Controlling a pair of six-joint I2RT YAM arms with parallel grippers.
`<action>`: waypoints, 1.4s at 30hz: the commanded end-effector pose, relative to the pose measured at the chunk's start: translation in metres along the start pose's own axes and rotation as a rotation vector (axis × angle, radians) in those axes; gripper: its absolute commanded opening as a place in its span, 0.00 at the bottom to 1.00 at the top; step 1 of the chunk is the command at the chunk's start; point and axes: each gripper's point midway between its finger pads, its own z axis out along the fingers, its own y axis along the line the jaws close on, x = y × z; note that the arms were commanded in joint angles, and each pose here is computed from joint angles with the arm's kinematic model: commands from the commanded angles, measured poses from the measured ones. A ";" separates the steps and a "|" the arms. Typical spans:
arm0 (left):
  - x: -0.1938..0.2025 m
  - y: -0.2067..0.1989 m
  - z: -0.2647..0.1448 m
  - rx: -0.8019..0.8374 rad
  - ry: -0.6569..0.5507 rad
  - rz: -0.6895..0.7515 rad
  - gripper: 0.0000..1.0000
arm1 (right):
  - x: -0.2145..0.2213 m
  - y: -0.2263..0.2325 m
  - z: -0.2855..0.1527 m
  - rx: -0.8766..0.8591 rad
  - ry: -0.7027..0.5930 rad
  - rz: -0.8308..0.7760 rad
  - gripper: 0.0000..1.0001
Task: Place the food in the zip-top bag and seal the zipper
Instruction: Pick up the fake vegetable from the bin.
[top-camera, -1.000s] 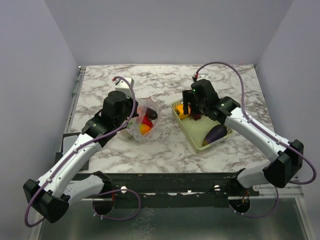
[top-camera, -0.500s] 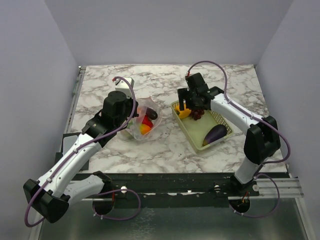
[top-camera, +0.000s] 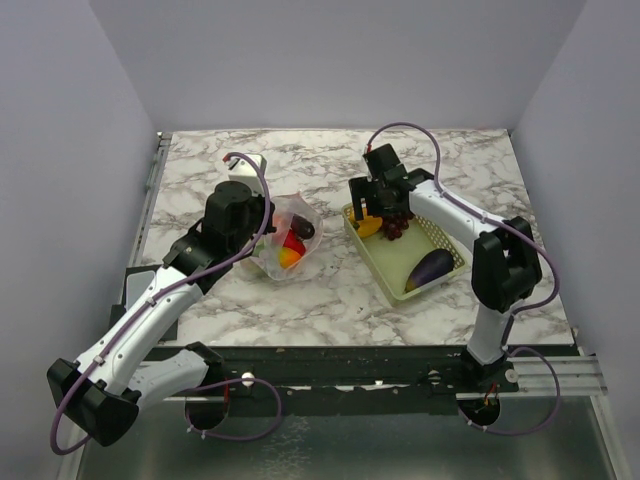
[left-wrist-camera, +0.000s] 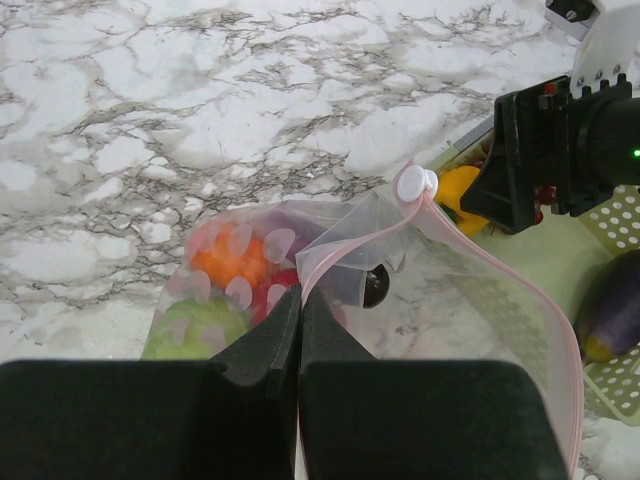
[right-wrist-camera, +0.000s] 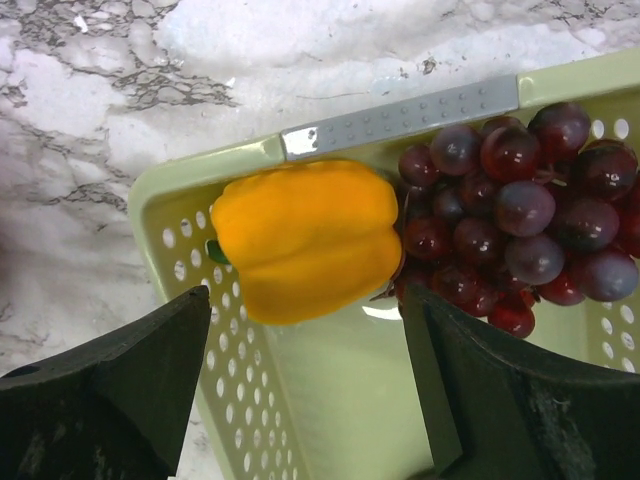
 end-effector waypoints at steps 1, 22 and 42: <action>-0.002 0.001 0.002 0.005 -0.012 -0.008 0.01 | -0.007 -0.001 0.013 -0.012 0.005 -0.005 0.83; -0.001 0.001 0.002 0.011 -0.008 -0.009 0.01 | 0.032 -0.008 0.063 0.035 0.151 -0.002 0.96; -0.001 0.001 0.004 0.015 -0.002 -0.014 0.01 | 0.027 -0.012 0.040 0.022 0.119 0.022 0.54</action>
